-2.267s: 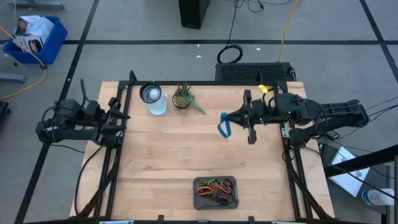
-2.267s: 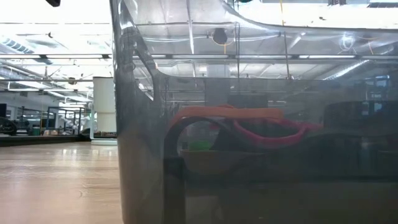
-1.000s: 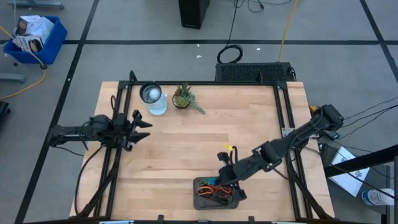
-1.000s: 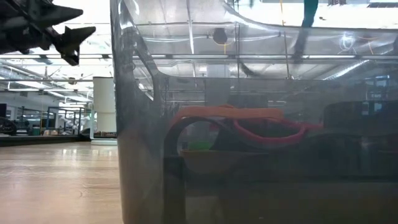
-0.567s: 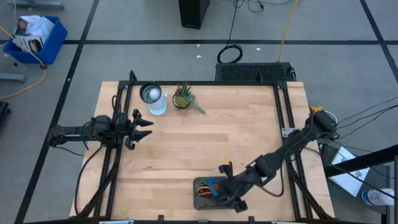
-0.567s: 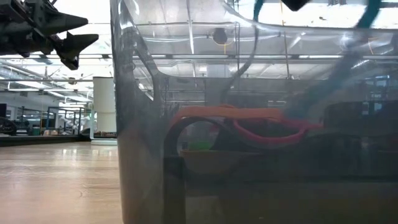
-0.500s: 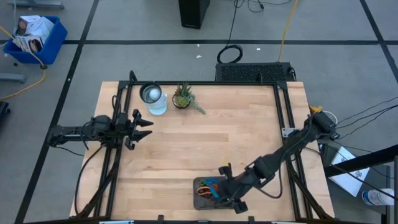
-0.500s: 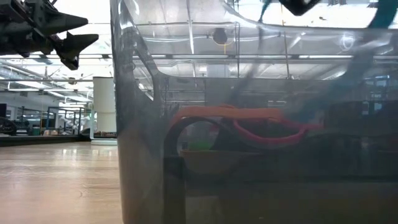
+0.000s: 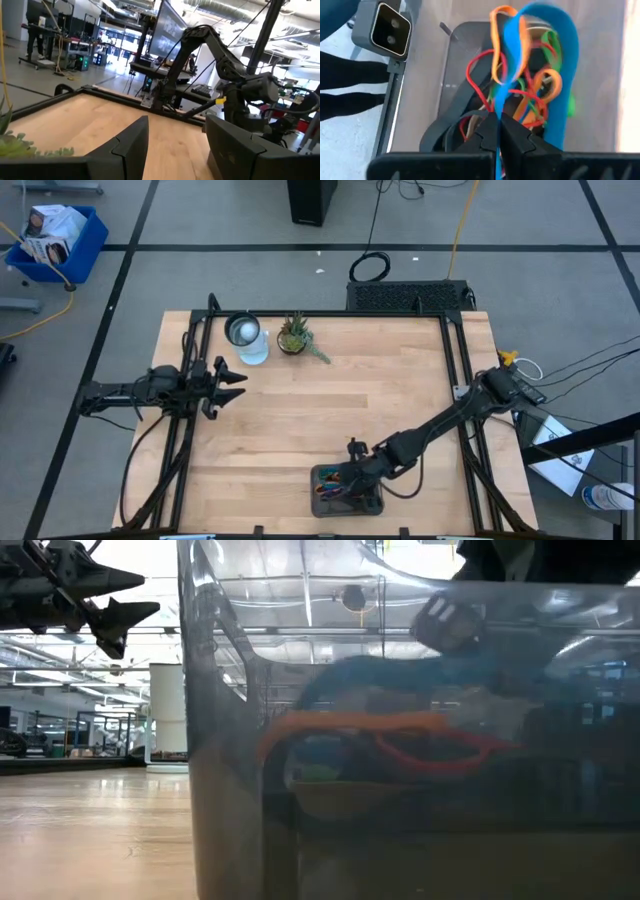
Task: Pick and place rubber bands into bin
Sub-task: Put the blue rubber band into the black transparent bin
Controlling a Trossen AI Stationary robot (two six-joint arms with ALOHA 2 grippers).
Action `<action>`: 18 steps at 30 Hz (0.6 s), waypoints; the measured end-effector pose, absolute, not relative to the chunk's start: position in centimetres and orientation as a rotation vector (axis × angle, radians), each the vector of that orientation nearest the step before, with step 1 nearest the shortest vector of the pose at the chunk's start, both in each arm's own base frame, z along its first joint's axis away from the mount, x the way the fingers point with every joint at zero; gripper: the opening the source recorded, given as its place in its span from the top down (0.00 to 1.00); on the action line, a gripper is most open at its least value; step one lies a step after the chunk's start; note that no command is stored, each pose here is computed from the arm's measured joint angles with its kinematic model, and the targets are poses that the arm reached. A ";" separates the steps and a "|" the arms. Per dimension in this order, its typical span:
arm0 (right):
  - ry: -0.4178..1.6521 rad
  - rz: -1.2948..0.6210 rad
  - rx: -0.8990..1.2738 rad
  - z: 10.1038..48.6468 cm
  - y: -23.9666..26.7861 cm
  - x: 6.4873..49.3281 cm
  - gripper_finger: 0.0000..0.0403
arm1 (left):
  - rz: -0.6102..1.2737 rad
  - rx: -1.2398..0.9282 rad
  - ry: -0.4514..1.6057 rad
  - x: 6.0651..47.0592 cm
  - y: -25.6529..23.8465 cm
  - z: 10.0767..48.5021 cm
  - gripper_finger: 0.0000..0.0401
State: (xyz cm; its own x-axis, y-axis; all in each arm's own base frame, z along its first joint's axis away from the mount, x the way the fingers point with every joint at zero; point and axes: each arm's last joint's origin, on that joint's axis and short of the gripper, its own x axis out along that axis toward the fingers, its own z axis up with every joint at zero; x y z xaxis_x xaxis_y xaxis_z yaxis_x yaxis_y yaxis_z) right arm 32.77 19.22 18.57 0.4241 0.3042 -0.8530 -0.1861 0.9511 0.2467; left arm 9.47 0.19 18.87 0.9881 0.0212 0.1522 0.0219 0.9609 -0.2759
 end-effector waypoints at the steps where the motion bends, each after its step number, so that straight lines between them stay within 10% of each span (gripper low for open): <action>1: 1.094 0.305 0.121 18.3 19.2 32.9 1.00 | 0.000 -0.289 -0.149 9.5 0.2 18.8 0.50; 18: 1.103 0.313 0.090 17.7 19.0 33.2 0.82 | 0.006 -0.290 -0.108 9.5 0.2 18.4 0.50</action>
State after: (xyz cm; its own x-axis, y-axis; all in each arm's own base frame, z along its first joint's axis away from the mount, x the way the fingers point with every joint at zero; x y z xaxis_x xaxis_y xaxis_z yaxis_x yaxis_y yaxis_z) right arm 33.19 18.97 17.68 0.4122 0.2929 -0.8627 -0.2043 0.9525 0.2257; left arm 9.53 0.19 18.43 0.9942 0.0213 0.1057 0.0098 0.9584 -0.2854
